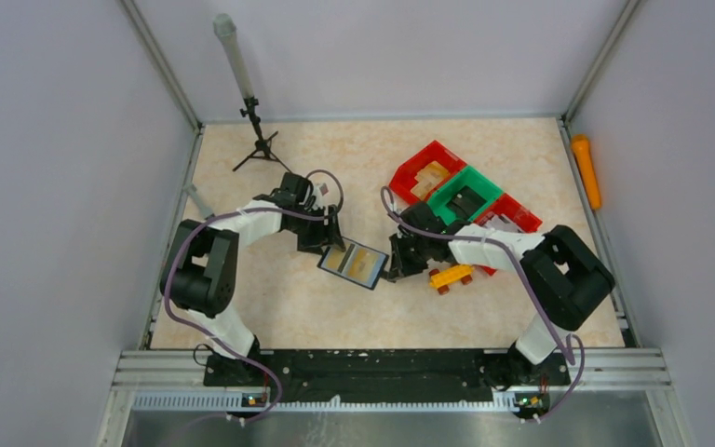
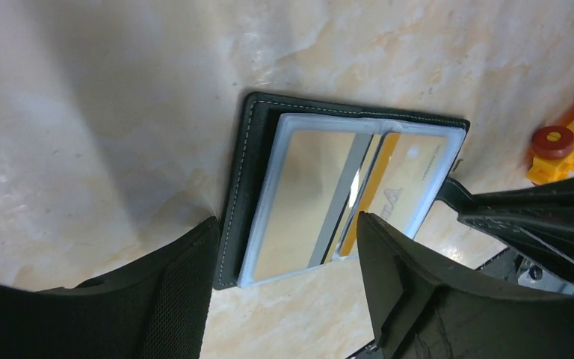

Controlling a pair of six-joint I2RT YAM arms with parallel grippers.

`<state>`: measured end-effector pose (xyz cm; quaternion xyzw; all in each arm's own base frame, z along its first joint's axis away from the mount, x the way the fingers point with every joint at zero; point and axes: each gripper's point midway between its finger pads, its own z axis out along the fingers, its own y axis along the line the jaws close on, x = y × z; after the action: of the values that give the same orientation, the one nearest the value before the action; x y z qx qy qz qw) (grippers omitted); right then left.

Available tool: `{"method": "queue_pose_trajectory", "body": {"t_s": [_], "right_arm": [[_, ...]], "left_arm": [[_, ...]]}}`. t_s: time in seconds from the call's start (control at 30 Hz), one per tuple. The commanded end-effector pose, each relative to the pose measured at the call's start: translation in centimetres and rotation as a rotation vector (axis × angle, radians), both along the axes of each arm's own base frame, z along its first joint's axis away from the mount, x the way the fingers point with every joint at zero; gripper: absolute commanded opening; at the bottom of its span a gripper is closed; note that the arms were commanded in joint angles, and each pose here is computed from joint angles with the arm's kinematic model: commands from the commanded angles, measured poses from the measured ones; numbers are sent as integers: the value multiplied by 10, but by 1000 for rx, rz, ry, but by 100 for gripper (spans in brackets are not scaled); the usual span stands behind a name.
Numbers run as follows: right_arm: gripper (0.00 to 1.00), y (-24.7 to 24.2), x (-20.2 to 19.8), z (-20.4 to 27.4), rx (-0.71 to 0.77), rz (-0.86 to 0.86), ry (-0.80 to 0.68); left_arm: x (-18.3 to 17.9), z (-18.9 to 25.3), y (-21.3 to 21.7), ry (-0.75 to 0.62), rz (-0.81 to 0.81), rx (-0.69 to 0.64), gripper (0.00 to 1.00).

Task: Take the credit cards out of the card holder
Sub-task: Remove the credit card from the card holder.

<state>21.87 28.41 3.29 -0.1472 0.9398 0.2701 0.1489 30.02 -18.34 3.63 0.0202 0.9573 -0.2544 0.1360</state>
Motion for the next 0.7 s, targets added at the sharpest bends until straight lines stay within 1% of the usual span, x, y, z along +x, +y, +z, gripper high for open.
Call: {"method": "queue_pose_trajectory", "body": {"t_s": [0.0, 0.13, 0.3, 0.43, 0.57, 0.67], "right_arm": [[0, 3, 26, 5, -38, -10, -66], [0, 4, 33, -1, -59, -13, -71], [0, 3, 37, -6, -76, -19, -84], [0, 2, 37, -8, -81, -16, -81], [0, 1, 36, -2, -64, -17, -100], [0, -1, 38, 2, -53, -25, -112]], "left_arm": [[-24, -5, -17, 76, -97, -117, 70], [-24, 1, -23, 65, -104, -160, 68], [-21, 13, -29, 21, -92, -215, 61], [-18, 18, -31, -5, -71, -233, 50], [-13, 17, -29, -21, -35, -227, 35], [-11, 19, -31, -31, -13, -262, 27]]}}
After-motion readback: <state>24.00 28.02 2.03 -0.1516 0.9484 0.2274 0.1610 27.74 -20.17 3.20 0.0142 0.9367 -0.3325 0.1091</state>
